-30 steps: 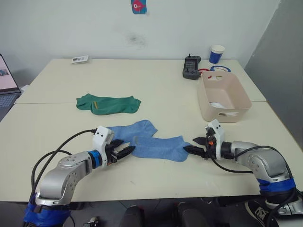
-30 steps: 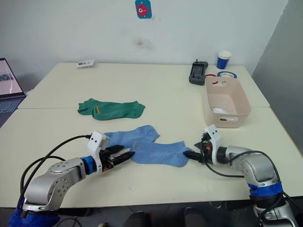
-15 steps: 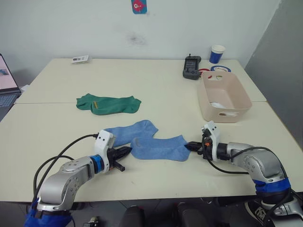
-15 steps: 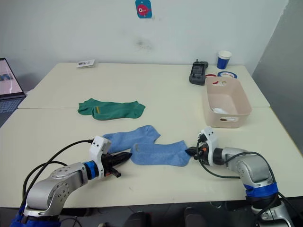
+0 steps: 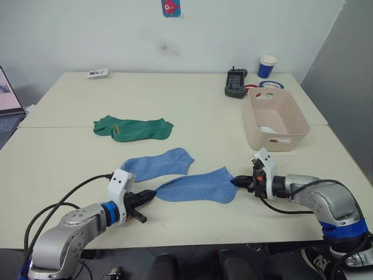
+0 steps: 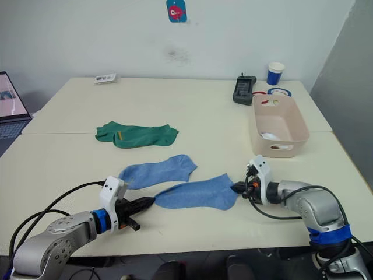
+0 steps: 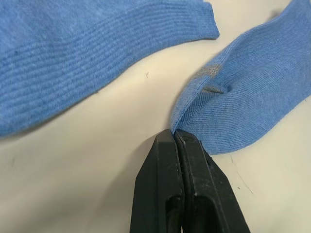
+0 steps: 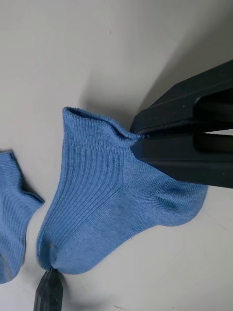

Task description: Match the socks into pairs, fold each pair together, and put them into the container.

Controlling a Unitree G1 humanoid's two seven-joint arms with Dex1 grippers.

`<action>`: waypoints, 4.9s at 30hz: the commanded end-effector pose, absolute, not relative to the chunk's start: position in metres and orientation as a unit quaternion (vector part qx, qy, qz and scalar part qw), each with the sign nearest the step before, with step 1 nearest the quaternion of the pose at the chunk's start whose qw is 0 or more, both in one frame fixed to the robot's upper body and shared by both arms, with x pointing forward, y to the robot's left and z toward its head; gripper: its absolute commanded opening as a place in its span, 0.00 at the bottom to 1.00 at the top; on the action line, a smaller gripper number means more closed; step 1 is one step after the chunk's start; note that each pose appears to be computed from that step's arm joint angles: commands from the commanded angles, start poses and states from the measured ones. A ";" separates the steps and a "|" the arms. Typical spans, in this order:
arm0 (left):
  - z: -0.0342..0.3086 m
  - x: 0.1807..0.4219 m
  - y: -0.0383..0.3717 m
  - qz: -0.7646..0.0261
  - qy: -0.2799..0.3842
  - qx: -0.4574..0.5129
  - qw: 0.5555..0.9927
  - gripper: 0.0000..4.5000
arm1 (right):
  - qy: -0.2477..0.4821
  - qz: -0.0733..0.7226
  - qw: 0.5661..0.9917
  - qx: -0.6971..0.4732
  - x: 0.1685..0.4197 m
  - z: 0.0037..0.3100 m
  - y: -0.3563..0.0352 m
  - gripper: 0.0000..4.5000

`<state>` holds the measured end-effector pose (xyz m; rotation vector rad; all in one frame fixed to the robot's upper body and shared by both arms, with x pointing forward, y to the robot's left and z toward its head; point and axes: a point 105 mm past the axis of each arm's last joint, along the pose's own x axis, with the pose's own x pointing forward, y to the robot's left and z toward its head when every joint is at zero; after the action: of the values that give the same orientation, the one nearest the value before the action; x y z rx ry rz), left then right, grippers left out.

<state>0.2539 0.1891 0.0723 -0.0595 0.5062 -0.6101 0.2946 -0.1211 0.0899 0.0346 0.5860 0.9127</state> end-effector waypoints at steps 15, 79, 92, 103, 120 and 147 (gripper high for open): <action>0.086 0.253 0.191 -0.305 0.228 -0.037 0.924 0.09 | 0.255 0.453 0.854 0.010 0.299 0.101 -0.108 0.11; 0.195 0.316 0.186 -0.397 0.090 -0.072 0.911 0.00 | 0.020 0.534 0.834 -0.139 0.293 0.188 -0.062 0.96; 0.172 0.310 0.218 -0.287 0.123 -0.155 0.937 0.00 | 0.027 0.531 0.836 -0.133 0.293 0.181 -0.063 0.96; 0.179 0.295 0.155 -0.299 0.106 -0.342 0.884 0.00 | 0.023 0.555 0.818 -0.150 0.295 0.171 -0.041 0.96; 0.122 0.249 0.228 -0.235 0.248 -0.227 0.912 0.00 | 0.032 0.550 0.822 -0.144 0.299 0.162 -0.046 0.96; 0.169 0.335 0.210 -0.475 0.142 0.185 0.848 0.63 | -0.004 0.571 0.806 -0.156 0.288 0.191 -0.042 0.96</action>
<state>0.3279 0.2237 0.1770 0.2907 0.3017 -0.9523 0.2887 -0.0407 0.1797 -0.3204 0.0375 1.2368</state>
